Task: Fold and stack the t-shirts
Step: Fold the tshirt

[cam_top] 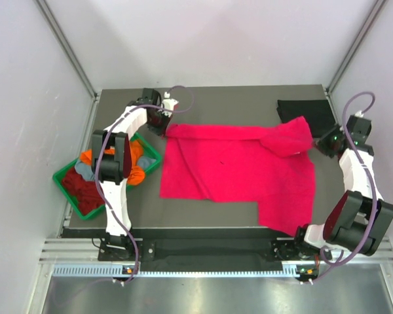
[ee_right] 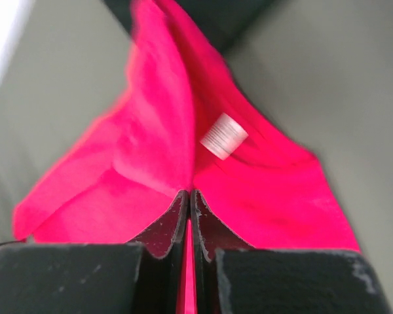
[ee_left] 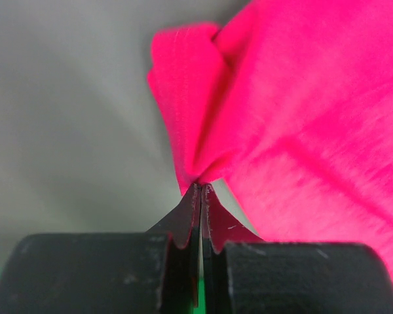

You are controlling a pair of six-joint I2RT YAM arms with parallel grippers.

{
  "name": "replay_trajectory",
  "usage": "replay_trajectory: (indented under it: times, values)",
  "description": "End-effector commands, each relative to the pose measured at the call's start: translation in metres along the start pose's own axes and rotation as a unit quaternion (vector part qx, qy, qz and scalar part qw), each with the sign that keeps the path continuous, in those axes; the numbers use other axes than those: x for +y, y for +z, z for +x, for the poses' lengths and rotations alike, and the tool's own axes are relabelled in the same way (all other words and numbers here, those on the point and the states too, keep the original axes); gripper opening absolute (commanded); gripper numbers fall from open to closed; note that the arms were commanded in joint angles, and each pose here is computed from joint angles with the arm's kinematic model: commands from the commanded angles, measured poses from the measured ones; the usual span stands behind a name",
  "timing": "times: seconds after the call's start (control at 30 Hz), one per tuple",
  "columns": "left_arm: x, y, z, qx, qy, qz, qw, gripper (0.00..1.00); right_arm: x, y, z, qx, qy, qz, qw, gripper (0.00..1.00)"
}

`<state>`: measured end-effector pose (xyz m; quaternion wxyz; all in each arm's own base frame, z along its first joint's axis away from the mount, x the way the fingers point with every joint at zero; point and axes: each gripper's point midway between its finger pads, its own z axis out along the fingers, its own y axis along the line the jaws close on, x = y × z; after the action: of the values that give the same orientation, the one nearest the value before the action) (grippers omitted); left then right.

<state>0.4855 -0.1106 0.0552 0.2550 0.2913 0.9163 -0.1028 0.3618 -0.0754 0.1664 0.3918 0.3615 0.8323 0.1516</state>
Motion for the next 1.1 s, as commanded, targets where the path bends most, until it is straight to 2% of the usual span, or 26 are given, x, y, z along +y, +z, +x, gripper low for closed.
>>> replay_trajectory:
  times: [0.0,0.1,0.47,0.83,0.87,0.9,0.97,1.0,1.07]
  values:
    - [0.004,-0.032,0.012,0.035,-0.011,-0.041,0.998,0.00,-0.037,0.002,0.022,0.011,0.017,0.049,0.999,0.00]
    - [0.002,-0.036,0.012,0.037,-0.010,-0.042,0.998,0.00,-0.052,0.004,0.023,0.010,0.028,0.066,0.997,0.00]
    - [-0.017,-0.042,0.010,0.031,0.003,-0.016,0.999,0.00,-0.062,0.006,0.032,0.018,0.034,0.074,0.997,0.00]
    - [-0.049,-0.025,0.030,0.080,0.001,0.012,0.997,0.00,-0.078,0.002,0.037,0.016,0.051,0.093,0.994,0.00]
    - [-0.053,-0.024,0.031,0.082,-0.003,0.023,0.996,0.02,-0.077,0.000,0.037,0.016,0.051,0.093,0.994,0.00]
    - [-0.056,-0.023,0.031,0.082,-0.008,0.030,0.996,0.11,-0.077,-0.001,0.037,0.015,0.051,0.093,0.994,0.00]
    - [-0.060,-0.024,0.032,0.084,-0.023,0.036,0.996,0.19,-0.077,-0.002,0.038,0.017,0.051,0.092,0.994,0.01]
    - [-0.062,-0.026,0.031,0.084,-0.026,0.040,0.995,0.25,-0.076,-0.003,0.038,0.016,0.050,0.092,0.994,0.02]
    - [-0.062,-0.031,0.021,0.074,-0.030,0.042,0.996,0.30,-0.074,-0.006,0.038,0.017,0.049,0.089,0.995,0.08]
